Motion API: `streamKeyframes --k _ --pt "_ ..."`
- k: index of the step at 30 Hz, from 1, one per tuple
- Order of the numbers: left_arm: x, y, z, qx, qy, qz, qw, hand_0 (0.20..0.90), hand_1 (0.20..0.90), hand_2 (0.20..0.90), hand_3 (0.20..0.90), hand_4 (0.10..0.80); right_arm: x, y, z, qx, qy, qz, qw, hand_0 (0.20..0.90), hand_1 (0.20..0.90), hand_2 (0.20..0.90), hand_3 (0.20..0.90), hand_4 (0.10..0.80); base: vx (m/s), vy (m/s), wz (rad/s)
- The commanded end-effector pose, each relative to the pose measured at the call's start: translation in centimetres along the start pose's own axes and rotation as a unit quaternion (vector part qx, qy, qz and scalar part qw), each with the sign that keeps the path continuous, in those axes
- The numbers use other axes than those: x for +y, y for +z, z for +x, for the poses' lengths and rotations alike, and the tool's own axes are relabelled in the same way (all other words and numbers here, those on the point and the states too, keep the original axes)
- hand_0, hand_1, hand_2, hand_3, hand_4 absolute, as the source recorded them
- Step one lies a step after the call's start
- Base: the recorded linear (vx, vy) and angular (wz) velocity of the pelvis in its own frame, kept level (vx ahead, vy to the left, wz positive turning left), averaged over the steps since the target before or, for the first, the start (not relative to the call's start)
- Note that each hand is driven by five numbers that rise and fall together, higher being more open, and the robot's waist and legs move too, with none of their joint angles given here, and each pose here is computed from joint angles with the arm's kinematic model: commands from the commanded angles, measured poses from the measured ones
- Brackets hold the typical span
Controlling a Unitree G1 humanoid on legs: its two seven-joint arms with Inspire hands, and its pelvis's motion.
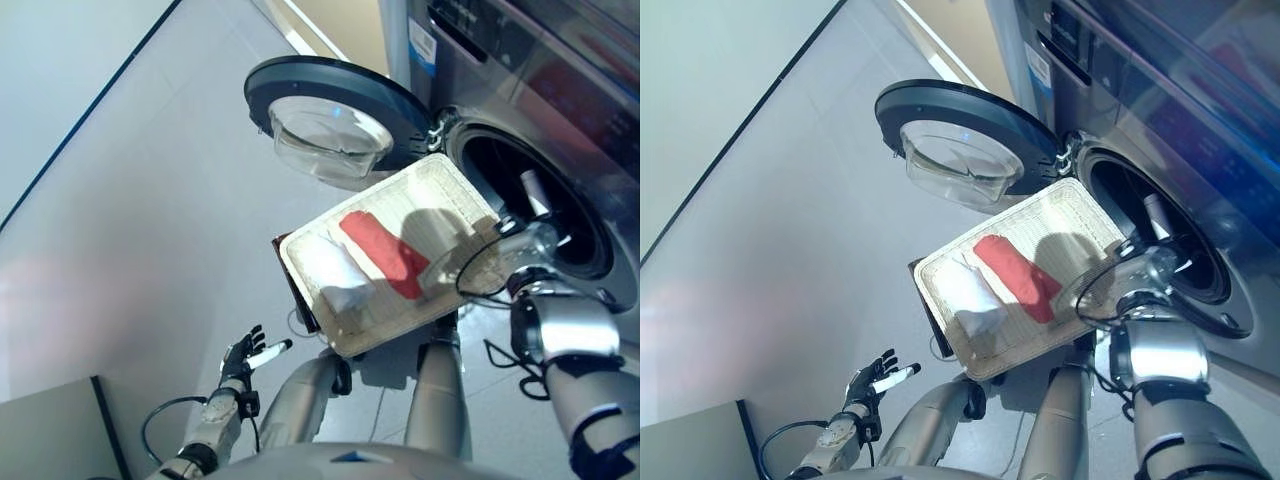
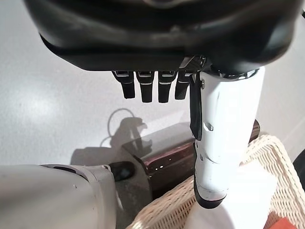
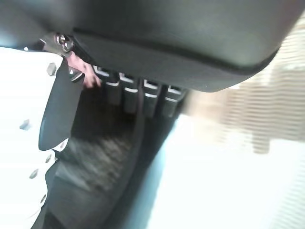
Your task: Pick up the clothes and place them into the washing machine
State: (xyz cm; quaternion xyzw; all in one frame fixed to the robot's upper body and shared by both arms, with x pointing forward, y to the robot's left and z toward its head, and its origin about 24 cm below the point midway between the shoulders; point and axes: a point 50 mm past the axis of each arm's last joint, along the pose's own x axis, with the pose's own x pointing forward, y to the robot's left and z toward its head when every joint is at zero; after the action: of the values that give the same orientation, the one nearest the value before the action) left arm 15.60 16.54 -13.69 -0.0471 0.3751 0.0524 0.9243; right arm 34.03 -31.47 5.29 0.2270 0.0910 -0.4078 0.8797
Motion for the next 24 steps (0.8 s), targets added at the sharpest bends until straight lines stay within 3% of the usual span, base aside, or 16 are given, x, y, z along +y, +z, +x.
streamKeyframes --k 1,8,12,13,15,24 --pt "4.4 0.8 0.0 -0.008 0.076 0.0 0.997 0.9 0.9 0.9 0.9 0.8 2.8 -1.0 -1.0 -0.01 0.079 -0.045 0.996 0.9 0.9 0.9 0.9 0.8 -0.025 -0.049 0.09" --pt "6.2 1.4 0.0 -0.012 0.112 0.004 0.994 0.9 0.9 0.9 0.9 0.8 4.4 -1.7 -1.8 -0.078 0.144 -0.304 0.939 0.9 0.9 0.9 0.9 0.8 -0.035 -0.053 0.16" --pt "6.8 2.1 0.0 -0.032 0.135 0.003 0.99 0.9 0.9 0.9 0.9 0.8 4.9 -1.6 -2.2 -0.172 0.146 -0.495 0.839 0.9 0.9 0.9 0.9 0.8 0.052 -0.043 0.19" --pt "6.8 2.1 0.0 -0.032 0.135 0.003 0.99 0.9 0.9 0.9 0.9 0.8 4.9 -1.6 -2.2 -0.172 0.146 -0.495 0.839 0.9 0.9 0.9 0.9 0.8 -0.022 -0.036 0.21" --pt "7.0 3.1 0.2 -0.051 0.147 0.002 0.988 0.9 0.9 0.9 0.9 0.8 3.9 -1.6 -1.8 -0.184 0.118 -0.56 0.799 0.9 0.9 0.9 0.9 0.8 -0.023 -0.052 0.15" --pt "7.1 5.1 0.1 -0.11 0.165 -0.038 0.979 0.9 0.9 0.9 0.9 0.8 1.8 -3.3 -1.6 -0.153 0.089 -0.614 0.769 0.9 0.9 0.9 0.9 0.8 -0.001 -0.016 0.1"
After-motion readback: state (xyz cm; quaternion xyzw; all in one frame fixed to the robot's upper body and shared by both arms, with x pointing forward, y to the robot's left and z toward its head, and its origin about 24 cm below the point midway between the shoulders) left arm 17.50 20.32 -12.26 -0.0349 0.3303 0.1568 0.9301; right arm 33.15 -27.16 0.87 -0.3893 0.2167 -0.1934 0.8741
